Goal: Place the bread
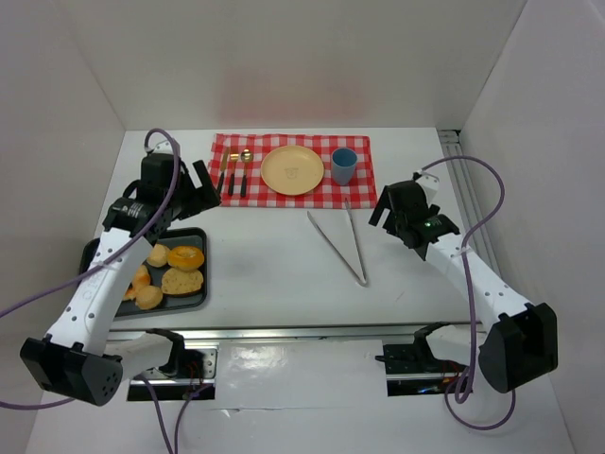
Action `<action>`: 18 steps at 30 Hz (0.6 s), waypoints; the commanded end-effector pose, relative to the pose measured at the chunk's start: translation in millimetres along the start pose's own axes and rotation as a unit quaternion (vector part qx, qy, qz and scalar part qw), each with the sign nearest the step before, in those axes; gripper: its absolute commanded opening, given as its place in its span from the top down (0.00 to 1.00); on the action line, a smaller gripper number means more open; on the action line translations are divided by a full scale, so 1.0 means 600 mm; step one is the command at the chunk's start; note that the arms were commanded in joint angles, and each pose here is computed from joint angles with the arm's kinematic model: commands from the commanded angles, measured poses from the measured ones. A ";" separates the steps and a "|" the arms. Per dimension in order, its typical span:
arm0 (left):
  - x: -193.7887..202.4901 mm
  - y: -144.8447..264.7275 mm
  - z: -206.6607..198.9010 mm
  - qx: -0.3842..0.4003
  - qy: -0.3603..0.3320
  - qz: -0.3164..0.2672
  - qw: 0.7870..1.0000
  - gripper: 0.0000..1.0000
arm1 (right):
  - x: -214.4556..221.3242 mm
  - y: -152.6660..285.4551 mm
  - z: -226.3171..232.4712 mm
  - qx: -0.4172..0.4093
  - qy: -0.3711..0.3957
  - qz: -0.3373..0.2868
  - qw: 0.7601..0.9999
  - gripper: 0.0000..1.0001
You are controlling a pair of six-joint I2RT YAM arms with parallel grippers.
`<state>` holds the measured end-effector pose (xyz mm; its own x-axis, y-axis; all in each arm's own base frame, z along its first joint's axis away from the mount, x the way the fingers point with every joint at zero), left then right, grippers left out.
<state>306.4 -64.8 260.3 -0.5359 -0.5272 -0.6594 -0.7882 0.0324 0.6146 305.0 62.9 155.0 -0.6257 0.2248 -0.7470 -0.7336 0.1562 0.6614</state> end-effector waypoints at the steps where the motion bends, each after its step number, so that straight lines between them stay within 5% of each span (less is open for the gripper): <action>1: -0.033 0.010 -0.022 0.015 -0.001 -0.033 0.999 0.01 | -0.010 0.000 -0.001 -0.009 -0.023 -0.014 1.000 0.00; 11: -0.028 -0.002 -0.013 -0.004 -0.008 -0.024 1.000 0.01 | 0.007 -0.002 0.033 -0.083 0.028 -0.001 0.996 0.00; 18: -0.013 -0.014 -0.015 -0.016 -0.014 -0.004 1.000 0.01 | 0.119 -0.011 0.142 -0.135 0.221 0.058 0.964 0.00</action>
<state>316.2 -64.8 247.9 -0.5609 -0.5115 -0.6509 -0.7562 -0.0035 0.6543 287.2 136.6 117.2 -0.7211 -0.0823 -0.6880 -0.6831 -0.0817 0.7258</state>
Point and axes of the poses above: each gripper's point midway between its finger pads, its own y axis back along the fingers, its own z axis along the line the jaws close on, x = y × z, the point moved 1 cm from there along y, back along the fingers, and after that the axes turned 9 degrees about y, right-handed, at the moved point
